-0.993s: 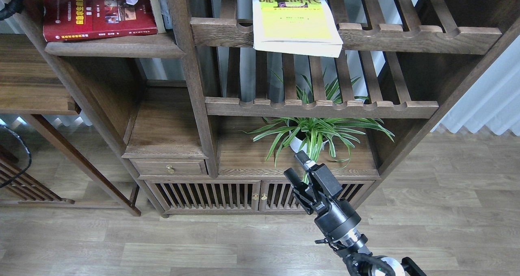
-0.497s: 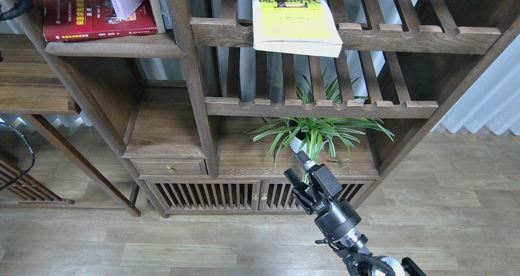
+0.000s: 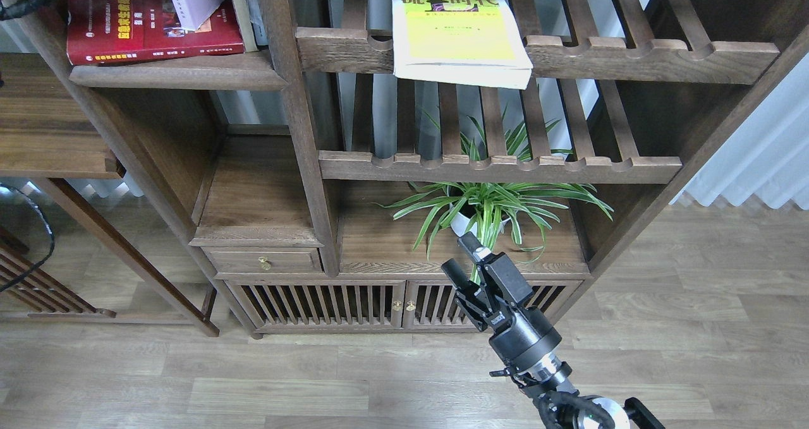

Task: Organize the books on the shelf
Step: 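Insert the white book upright beside the red book with the left gripper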

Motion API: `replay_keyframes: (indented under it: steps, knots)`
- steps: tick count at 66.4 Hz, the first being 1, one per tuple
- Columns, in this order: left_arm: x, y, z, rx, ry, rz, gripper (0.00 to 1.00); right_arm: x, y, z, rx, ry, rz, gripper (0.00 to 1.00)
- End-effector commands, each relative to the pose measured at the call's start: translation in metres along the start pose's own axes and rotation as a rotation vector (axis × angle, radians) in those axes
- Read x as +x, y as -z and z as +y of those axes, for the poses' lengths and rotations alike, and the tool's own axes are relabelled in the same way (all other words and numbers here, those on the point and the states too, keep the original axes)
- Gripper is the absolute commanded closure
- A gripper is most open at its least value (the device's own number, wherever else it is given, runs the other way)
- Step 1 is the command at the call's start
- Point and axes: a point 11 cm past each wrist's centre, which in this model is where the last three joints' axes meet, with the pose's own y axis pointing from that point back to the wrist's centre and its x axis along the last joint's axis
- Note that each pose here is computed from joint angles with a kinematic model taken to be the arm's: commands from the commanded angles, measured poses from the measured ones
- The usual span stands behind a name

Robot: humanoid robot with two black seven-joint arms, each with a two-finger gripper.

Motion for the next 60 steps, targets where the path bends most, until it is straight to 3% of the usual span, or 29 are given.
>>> replay_keyframes:
  steps: [1, 9, 28, 40, 60]
  knots:
    - [-0.007, -0.001, 0.011, 0.032, 0.046, 0.006, 0.04, 0.001, 0.0, 0.001, 0.003, -0.002, -0.002, 0.01]
    - [-0.017, -0.001, 0.03, 0.025, 0.104, 0.016, 0.04, 0.0, 0.0, 0.001, 0.003, -0.001, -0.002, 0.01]
    - [-0.012, 0.012, 0.11, 0.012, 0.128, 0.092, 0.03, -0.003, 0.003, -0.001, 0.016, 0.01, -0.007, 0.01]
    - [-0.004, 0.051, 0.14, 0.037, 0.099, 0.217, 0.01, -0.013, 0.004, -0.006, 0.014, 0.044, 0.0, 0.01]
    - [0.018, 0.15, 0.197, 0.215, -0.042, 0.377, 0.01, -0.058, 0.016, -0.046, -0.002, 0.165, 0.054, 0.01]
